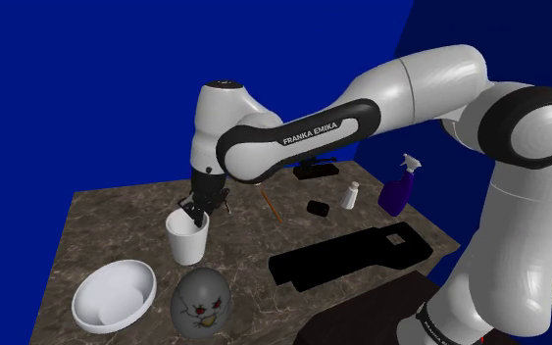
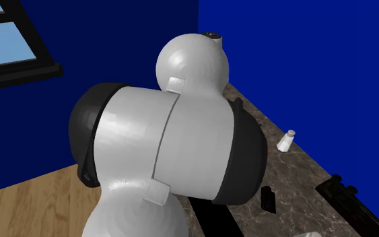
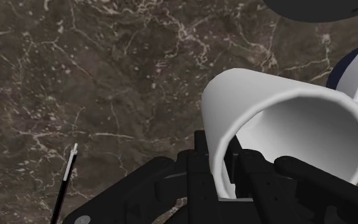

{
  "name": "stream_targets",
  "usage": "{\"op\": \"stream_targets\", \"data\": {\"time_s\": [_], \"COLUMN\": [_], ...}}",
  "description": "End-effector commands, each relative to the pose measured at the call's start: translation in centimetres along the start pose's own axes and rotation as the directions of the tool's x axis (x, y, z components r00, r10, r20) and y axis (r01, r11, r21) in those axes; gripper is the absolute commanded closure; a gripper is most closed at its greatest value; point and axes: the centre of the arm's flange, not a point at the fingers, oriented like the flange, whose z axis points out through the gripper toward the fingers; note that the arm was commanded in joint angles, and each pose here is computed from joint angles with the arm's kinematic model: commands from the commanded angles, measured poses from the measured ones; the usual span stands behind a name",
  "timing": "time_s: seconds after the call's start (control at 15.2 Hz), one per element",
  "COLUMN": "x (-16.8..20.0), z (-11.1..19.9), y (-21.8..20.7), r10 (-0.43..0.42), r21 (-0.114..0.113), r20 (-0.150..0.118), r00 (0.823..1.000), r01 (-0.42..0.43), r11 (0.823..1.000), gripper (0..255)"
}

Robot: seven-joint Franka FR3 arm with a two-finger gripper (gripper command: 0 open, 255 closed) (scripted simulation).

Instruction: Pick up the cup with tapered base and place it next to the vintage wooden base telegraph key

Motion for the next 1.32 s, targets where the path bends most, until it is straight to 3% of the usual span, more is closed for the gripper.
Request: {"op": "stream_targets", "data": {"time_s": [0.0,1.25], "x": [0.1,0.7], "z": [-1.0,-11.0], "y": [-0.1,-1.0], "r10": [0.0,0.0], "r21": [0.0,0.0], "r20": [0.0,0.0], "r00": [1.0,1.0], "r01": [0.0,0.0], "r11": [1.0,1.0], "gripper": [255,255]}}
